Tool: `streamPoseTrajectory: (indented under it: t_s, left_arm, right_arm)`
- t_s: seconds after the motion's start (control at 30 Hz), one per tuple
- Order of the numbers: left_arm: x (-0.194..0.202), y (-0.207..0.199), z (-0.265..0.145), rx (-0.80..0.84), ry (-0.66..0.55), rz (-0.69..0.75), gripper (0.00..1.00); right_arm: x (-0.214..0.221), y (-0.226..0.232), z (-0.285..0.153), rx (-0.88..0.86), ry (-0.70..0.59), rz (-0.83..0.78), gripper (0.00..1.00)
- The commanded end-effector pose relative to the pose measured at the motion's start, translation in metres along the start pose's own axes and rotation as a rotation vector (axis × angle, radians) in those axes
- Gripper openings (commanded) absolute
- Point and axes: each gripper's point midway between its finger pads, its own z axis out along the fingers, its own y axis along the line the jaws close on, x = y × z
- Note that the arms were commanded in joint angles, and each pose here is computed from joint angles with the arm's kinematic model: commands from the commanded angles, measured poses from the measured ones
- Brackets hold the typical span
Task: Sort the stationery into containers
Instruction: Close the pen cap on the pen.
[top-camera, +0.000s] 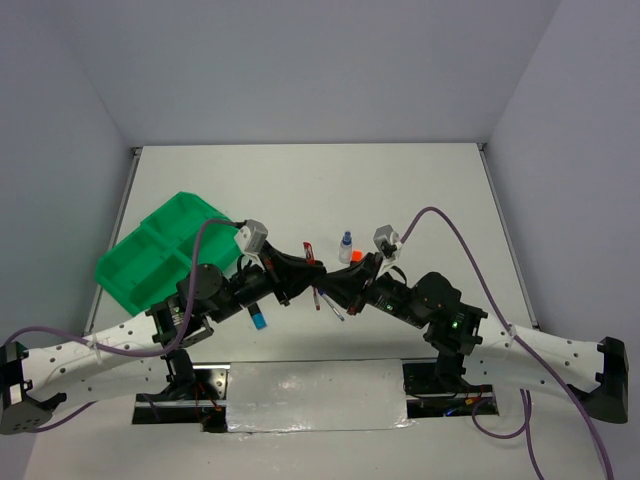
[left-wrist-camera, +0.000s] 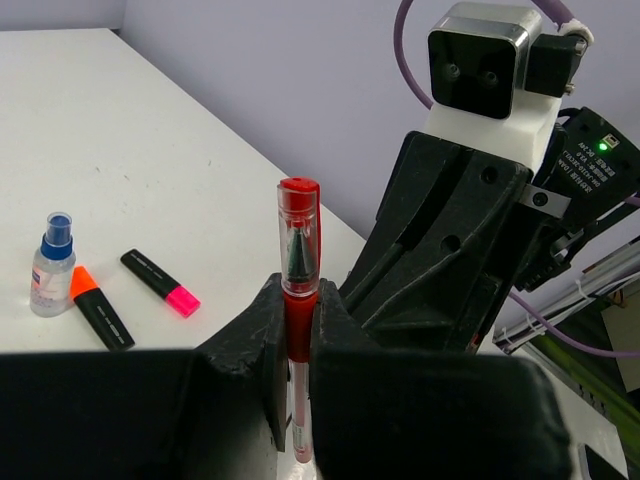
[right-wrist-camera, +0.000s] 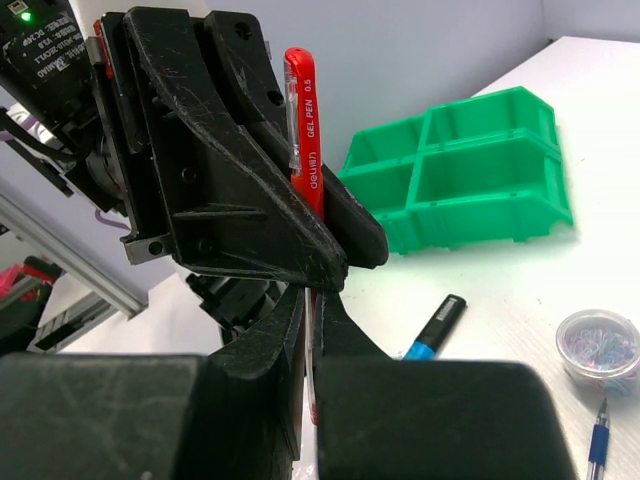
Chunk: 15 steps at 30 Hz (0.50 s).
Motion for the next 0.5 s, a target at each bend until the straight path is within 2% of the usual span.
streamPoseTrajectory:
  t_s: [0.0,0.03,0.07,0.13,0.17,0.23,0.37,0.47]
  left_arm:
    - [-0.011,-0.021,-0.002,0.088,-0.005,0.026,0.0]
    - [-0.011,-0.024,-0.002,0.104,-0.002,0.031,0.0]
    - [-0.012,-0.026,-0.003,0.112,-0.006,0.033,0.0]
    - [-0.015,-0.028,-0.005,0.123,-0.016,0.033,0.0]
    - [-0.017,-0.03,-0.005,0.127,-0.021,0.032,0.0]
    - [-0.021,-0.031,-0.007,0.13,-0.03,0.035,0.0]
    - [-0.026,-0.037,-0.01,0.148,-0.037,0.037,0.0]
    - [-0.029,-0.038,-0.012,0.154,-0.048,0.034,0.0]
  right_arm:
    - [-0.048,0.021,0.001,-0.053,-0.131,-0.004,0.0]
    - [-0.048,0.021,0.001,-0.054,-0.129,-0.004,0.0]
    - [-0.048,0.023,0.001,-0.066,-0.126,-0.008,0.06]
    - [-0.048,0.027,0.001,-0.089,-0.124,-0.021,0.27]
    - [-0.045,0.03,0.001,-0.107,-0.112,-0.025,0.44]
    - [-0.041,0.033,0.002,-0.127,-0.091,-0.033,0.55]
    - [-0.029,0.029,0.006,-0.119,-0.053,-0.035,0.62]
    - [-0.022,0.026,0.008,-0.113,-0.041,-0.027,0.61]
